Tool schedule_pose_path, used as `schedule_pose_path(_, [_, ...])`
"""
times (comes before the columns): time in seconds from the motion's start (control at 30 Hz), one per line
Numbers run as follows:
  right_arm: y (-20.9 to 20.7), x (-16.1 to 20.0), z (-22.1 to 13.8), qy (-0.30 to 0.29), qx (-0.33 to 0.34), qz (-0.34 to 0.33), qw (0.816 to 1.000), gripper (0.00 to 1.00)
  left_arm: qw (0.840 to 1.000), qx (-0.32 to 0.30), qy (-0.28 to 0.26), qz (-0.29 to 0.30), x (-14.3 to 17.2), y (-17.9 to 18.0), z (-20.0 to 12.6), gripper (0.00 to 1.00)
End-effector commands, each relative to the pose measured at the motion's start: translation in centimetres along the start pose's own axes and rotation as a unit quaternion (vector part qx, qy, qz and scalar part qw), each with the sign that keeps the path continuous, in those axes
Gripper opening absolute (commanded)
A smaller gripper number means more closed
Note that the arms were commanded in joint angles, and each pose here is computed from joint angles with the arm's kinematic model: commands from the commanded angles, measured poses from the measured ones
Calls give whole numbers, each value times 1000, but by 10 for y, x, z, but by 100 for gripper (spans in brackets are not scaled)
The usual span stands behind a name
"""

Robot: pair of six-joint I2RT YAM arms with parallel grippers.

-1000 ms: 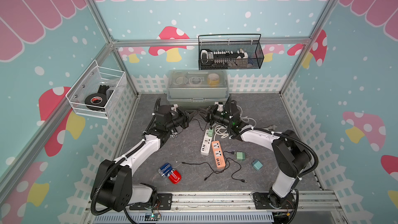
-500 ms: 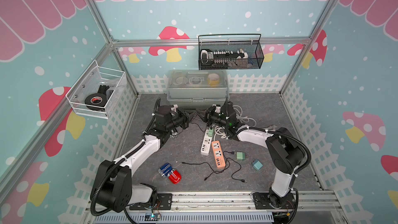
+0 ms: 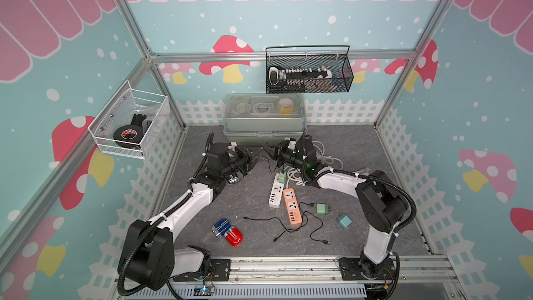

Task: Charge the electric shaver
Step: Pick up the charging cable from the center of the board.

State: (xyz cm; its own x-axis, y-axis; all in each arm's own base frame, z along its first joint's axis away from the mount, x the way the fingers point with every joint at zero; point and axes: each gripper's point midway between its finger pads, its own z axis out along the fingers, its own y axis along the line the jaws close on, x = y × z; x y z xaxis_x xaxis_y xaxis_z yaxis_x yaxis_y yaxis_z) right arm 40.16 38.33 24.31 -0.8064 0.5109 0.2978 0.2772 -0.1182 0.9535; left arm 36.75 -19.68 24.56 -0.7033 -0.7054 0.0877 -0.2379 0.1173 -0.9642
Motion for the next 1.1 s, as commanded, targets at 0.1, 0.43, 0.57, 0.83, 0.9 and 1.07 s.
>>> schedule_pose_path(0.1, [15,16,-10,22,-22,-32,999,0,999,19,-34,-32,-14,-3,0,39])
schedule_pose_path(0.43, [20,18,-12,25,-32,-31,999,0,998,40,-10,-48,-13,-12,21,22])
schedule_pose_path(0.57, [22,19,-11,28,-34,-32,999,0,998,40,-4,-51,-10,-11,24,18])
schedule_pose_path(0.83, [17,19,-12,27,-28,-28,999,0,998,42,1,-52,-6,-13,23,17])
schedule_pose_path(0.9, [20,20,-11,27,-33,-29,999,0,998,38,6,-52,-4,-10,24,14])
schedule_pose_path(1.07, [18,21,-11,28,-30,-29,999,0,997,44,7,-56,-3,-11,26,11])
